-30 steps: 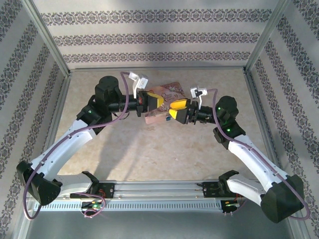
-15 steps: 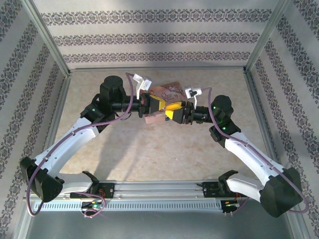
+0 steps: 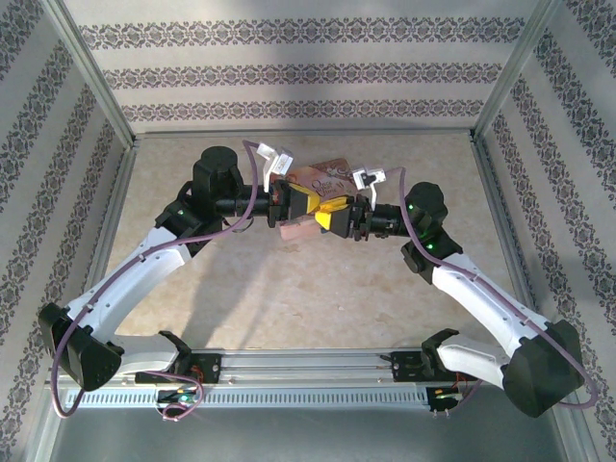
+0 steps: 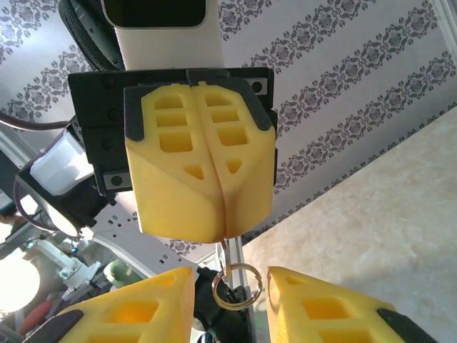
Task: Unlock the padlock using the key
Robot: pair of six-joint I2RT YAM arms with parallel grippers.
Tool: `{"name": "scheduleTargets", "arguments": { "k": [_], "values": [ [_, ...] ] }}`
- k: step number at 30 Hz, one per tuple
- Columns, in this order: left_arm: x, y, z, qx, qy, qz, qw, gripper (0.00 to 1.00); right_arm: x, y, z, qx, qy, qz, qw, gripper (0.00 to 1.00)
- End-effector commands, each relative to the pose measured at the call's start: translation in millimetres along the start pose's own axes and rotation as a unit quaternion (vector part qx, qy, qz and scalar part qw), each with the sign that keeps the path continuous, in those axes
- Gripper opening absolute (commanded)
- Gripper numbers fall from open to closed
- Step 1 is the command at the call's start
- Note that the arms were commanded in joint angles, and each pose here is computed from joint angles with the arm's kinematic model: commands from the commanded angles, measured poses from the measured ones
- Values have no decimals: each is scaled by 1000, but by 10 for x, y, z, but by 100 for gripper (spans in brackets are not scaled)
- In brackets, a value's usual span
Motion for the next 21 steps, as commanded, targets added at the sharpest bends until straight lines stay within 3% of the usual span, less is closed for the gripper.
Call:
{"name": "scheduleTargets", "arguments": {
  "k": [1,16,19,21],
  "values": [
    [2,-8,-8,3,6,4,1000,0,161,43,-105,-9,-32,-20,999,30],
    [-3,-12,49,9,6,8,1000,0,167,-15,-164,-33,-32,-5,999,19],
    [0,-11,63,11,7,9,1000,0,168,-13,-168,-33,-31,-5,999,20],
    [9,-11,73,13,5,7,1000,0,170,-19,-167,-33,-31,-5,999,26]
  ]
}}
Point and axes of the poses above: each hand's point on the last joint's axis, 136 mm out from that joint toward the fingers, its own y axis out along the fingers, its own x axis along the line the jaws close on, z = x × y, the point moved 5 cm from there along -y, back along the fingers, and after that the axes turned 12 degrees about y, right-handed, at the moved point
